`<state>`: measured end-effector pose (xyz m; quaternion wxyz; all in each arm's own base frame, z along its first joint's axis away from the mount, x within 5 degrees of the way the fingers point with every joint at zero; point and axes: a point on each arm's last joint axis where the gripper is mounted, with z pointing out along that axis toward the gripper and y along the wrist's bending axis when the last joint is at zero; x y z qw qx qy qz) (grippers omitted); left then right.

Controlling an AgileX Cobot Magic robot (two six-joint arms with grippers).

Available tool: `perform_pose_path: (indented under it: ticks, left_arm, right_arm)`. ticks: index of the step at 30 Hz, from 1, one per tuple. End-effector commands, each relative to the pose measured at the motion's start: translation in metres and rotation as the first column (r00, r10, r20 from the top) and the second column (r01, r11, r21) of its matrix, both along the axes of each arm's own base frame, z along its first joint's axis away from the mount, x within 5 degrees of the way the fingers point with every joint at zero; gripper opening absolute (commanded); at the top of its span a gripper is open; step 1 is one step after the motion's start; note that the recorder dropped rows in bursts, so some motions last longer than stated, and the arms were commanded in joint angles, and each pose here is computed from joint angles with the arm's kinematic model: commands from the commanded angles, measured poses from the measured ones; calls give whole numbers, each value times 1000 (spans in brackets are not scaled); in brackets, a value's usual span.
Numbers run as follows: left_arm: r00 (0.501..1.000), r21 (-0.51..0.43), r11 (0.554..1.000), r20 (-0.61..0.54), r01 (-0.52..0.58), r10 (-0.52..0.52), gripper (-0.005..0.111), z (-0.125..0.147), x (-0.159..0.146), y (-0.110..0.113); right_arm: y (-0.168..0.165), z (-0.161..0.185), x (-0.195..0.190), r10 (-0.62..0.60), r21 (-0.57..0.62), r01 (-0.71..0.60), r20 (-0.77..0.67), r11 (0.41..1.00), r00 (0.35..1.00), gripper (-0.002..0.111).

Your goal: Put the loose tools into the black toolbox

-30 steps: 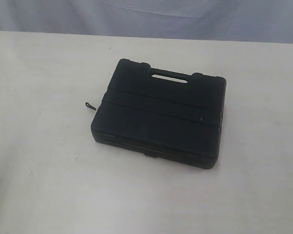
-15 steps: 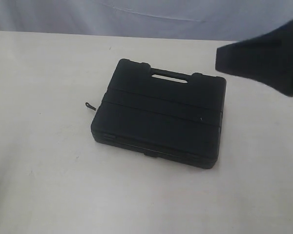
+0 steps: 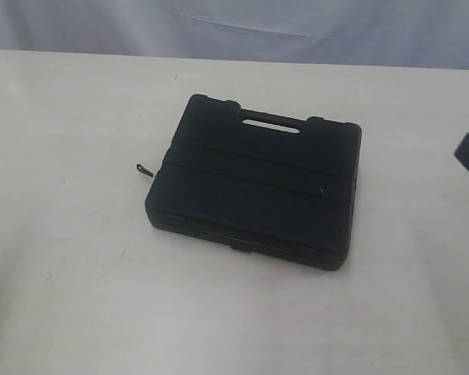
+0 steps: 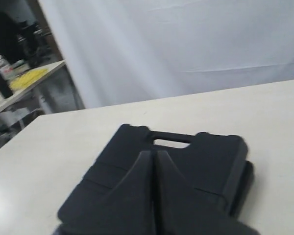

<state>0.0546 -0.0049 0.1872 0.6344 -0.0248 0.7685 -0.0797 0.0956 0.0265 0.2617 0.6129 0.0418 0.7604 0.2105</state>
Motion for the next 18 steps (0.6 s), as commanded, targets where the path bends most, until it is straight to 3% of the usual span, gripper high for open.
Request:
perform_pose_path:
  ticks: [1,11,18]
  left_arm:
    - [1000,3,1000,2,5,-5,0,2,0,0]
    - [1000,3,1000,2,5,-5,0,2,0,0]
    - [1000,3,1000,2,5,-5,0,2,0,0]
  right_arm:
    - [-13,-21,-9,-120,-23,120,1,993,993,-1]
    - [-18,-68,-24,-151,-102,150,-3,983,989,-1]
    - [-17,-70,-26,-124,-164,122,-5,979,992,-1]
